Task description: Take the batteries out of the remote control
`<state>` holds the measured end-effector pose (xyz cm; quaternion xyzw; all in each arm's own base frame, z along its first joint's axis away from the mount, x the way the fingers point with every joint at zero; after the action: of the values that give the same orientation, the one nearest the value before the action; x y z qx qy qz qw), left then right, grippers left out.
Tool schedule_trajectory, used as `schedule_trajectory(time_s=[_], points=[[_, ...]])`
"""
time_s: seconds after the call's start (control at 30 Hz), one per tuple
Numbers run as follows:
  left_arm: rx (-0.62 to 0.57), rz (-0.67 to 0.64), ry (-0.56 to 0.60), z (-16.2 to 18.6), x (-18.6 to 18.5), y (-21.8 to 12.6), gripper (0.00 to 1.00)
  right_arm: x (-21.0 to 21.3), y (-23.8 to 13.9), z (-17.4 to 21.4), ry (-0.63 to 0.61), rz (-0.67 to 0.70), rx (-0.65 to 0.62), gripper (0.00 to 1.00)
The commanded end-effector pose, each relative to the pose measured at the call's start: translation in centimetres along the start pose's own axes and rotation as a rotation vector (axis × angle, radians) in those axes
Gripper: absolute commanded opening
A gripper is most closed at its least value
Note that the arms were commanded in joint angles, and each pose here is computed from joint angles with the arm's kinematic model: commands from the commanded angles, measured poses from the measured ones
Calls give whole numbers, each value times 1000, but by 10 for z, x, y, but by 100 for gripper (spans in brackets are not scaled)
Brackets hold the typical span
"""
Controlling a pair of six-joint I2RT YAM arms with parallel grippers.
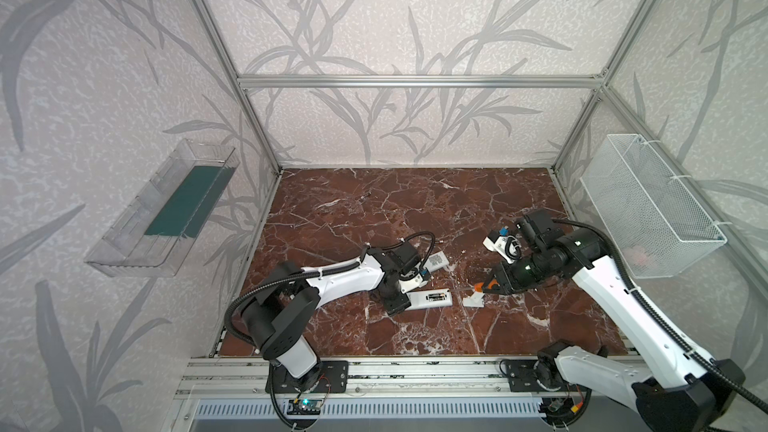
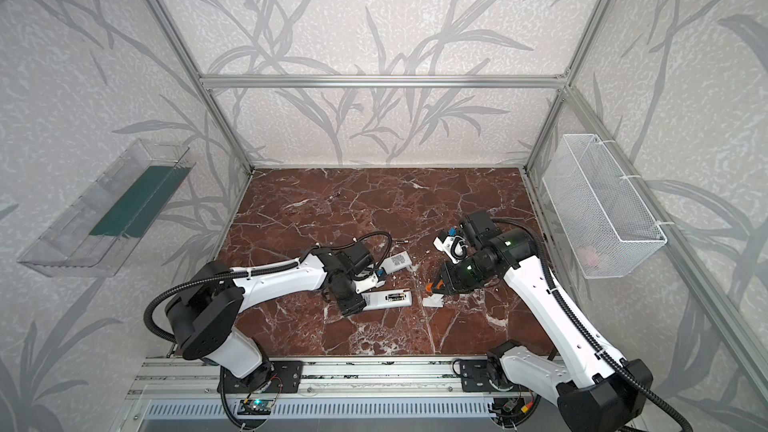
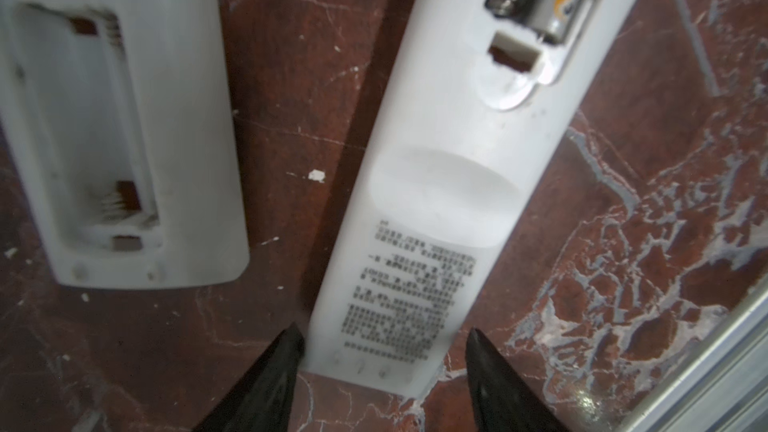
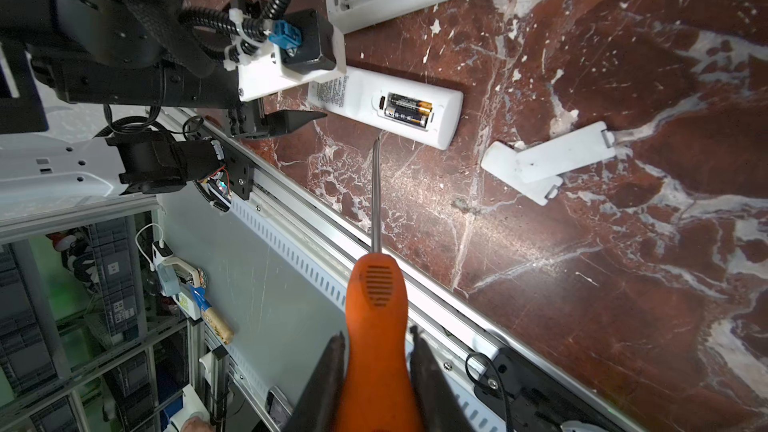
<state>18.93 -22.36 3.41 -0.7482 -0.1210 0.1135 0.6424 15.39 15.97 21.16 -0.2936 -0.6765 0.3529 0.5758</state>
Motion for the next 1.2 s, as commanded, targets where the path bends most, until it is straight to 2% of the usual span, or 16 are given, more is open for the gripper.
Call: schedule_trajectory(time_s=[0.0, 0.17, 0.4, 0.57, 0.9, 1.17], points=[[2, -50, 47, -2, 6, -9, 66, 6, -4, -1, -26, -11, 11, 0], [5, -76, 76, -3, 11, -9, 70, 12, 2, -13, -17, -49, 19, 0], [126, -26, 117, 14, 4, 8, 68, 6, 5, -11, -1, -16, 51, 0], [106, 10, 118, 9, -1, 10, 65, -4, 8, -4, -2, 34, 97, 0], [127, 50, 123, 6, -9, 11, 48, -17, 22, -8, 35, 79, 150, 0], [184, 75, 140, 9, -14, 17, 36, -16, 31, -24, 23, 50, 88, 0]])
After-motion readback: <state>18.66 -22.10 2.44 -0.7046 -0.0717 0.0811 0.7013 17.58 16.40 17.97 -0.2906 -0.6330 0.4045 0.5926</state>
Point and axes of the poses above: each gripper's point midway between its finger pads, its own y axis out along the fingers, its own x axis along the line the jaws close on, z = x × y, the point moved 1 cm from there along -y, back along the fingers, and after that the axes turned 7 degrees about y, right-handed, at the moved point
